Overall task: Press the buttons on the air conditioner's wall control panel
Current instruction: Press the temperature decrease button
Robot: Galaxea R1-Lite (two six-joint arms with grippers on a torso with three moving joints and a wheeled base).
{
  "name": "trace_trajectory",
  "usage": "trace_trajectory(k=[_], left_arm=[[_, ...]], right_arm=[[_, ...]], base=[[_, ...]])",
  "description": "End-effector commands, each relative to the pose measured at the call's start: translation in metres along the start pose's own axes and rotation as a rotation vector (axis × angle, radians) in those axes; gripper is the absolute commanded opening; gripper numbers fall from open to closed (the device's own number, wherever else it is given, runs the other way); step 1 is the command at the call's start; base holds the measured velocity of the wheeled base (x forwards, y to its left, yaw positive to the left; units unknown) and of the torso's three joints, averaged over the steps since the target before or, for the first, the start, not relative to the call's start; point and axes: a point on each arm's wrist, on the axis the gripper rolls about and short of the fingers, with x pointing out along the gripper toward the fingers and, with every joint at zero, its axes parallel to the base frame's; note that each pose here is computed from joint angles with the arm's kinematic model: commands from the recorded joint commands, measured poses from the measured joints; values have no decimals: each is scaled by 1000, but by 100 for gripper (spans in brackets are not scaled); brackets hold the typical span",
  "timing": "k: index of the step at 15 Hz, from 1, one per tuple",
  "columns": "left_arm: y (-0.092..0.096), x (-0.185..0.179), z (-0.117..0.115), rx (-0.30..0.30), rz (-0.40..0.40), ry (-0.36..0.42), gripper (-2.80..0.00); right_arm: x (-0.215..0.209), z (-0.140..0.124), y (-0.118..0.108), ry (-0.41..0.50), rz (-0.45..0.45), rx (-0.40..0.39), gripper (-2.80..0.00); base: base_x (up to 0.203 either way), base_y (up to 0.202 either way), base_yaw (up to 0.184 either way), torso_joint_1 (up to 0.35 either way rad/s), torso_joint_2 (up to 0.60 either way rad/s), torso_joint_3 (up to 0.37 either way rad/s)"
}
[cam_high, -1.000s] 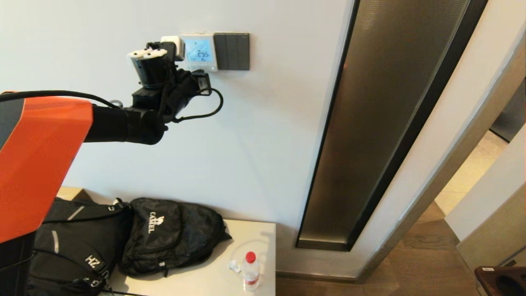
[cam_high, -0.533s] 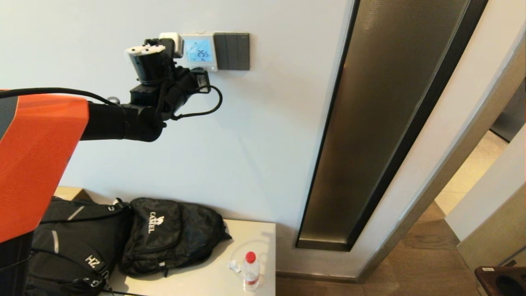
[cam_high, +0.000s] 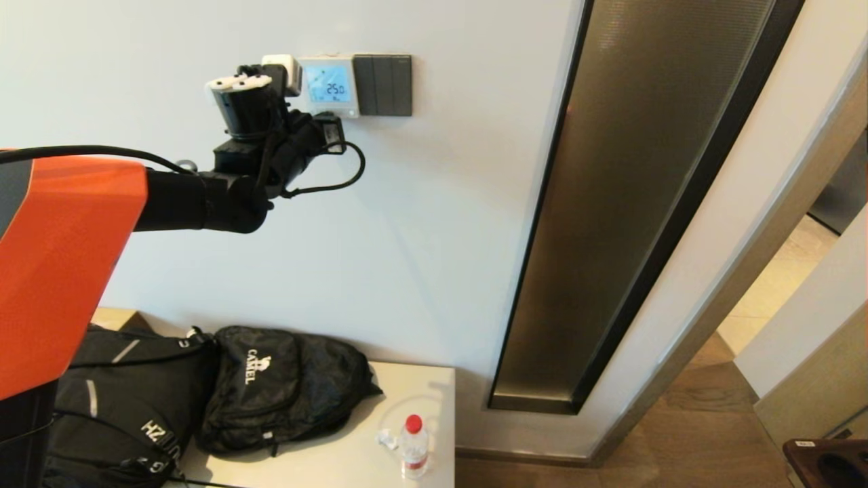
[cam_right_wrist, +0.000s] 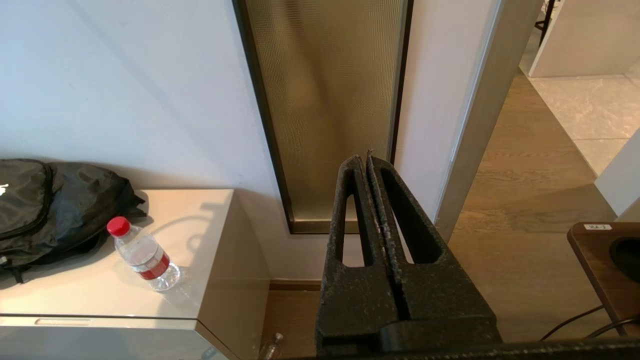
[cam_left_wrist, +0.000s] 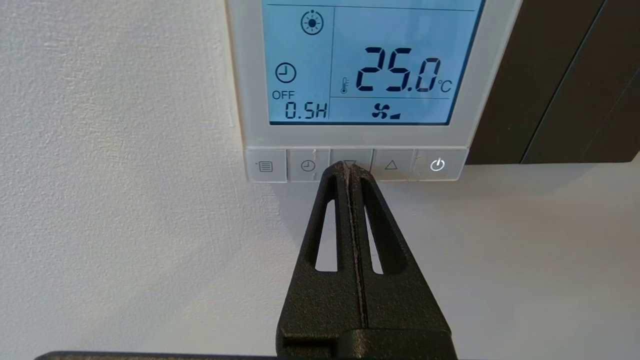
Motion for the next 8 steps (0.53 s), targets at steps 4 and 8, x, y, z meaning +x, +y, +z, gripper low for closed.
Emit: trace_trajectory(k=[4,8], left_arm=[[0,-2,2,-1,2,-8,-280],[1,-13,15,-3,7,-24,-280]], right_arm=[[0,0,0,0,0,-1,-280],[0,0,0,0,2,-1,-280]], base=[[0,0,0,0,0,0],[0,0,0,0,0,0]])
